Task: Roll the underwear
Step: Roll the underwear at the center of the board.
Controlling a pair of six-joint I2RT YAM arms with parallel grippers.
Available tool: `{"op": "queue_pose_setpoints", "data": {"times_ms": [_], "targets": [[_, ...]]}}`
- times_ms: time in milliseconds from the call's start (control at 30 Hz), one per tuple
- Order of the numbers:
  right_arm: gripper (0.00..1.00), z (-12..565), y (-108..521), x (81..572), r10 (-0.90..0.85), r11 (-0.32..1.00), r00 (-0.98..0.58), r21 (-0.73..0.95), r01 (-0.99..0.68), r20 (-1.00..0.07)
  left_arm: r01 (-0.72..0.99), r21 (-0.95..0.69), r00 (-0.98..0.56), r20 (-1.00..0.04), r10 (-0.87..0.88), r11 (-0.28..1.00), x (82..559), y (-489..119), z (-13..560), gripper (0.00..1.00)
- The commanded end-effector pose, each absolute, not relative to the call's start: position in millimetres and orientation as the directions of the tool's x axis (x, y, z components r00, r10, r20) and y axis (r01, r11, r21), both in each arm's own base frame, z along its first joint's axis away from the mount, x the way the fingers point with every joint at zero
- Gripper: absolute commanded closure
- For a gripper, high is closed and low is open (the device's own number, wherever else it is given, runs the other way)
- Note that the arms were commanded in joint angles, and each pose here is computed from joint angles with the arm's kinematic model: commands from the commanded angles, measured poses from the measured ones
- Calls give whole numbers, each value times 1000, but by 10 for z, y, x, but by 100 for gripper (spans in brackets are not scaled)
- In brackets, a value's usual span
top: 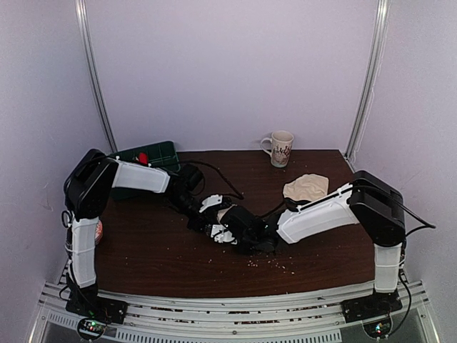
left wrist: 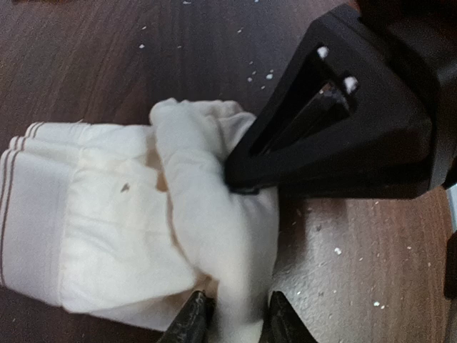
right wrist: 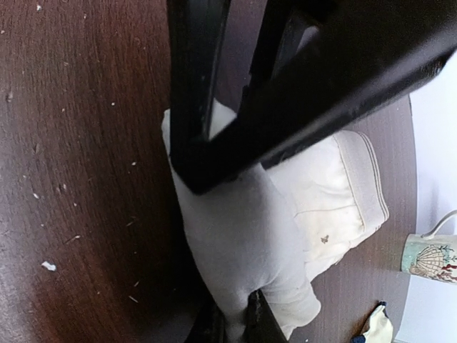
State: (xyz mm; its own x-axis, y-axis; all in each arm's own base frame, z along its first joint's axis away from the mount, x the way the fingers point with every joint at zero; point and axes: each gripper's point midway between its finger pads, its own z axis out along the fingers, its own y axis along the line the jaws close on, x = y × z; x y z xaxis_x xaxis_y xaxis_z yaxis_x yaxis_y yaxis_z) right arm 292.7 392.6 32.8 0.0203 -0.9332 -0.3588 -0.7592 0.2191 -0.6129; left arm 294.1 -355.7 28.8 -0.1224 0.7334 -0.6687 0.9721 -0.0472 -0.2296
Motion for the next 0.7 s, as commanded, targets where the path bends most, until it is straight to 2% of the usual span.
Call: {"op": "queue_pose_setpoints", "data": {"times_ms": [0, 200, 333, 567, 667], "targets": [[92, -20, 3702, 2740, -964, 189, -59, -509, -840, -260, 994, -101, -103, -667, 737, 48, 3219, -3386, 355, 63], [92, -10, 3725, 2697, -960, 205, -88, -454, -867, -266, 996, 20, -43, -740, 671, 86, 3353, -3274, 690, 58], [91, 57, 3778, 2659, -949, 222, -108, -388, -894, -296, 986, 144, 59, -780, 623, 87, 3346, -3211, 927, 58], [90, 222, 3952, 2674, -926, 258, -160, -261, -930, -343, 952, 302, 281, -780, 559, -57, 3012, -3131, 1043, 56], [89, 221, 4000, 2670, -921, 263, -195, -168, -950, -338, 942, 324, 317, -768, 557, -89, 2952, -3119, 1013, 56]]}}
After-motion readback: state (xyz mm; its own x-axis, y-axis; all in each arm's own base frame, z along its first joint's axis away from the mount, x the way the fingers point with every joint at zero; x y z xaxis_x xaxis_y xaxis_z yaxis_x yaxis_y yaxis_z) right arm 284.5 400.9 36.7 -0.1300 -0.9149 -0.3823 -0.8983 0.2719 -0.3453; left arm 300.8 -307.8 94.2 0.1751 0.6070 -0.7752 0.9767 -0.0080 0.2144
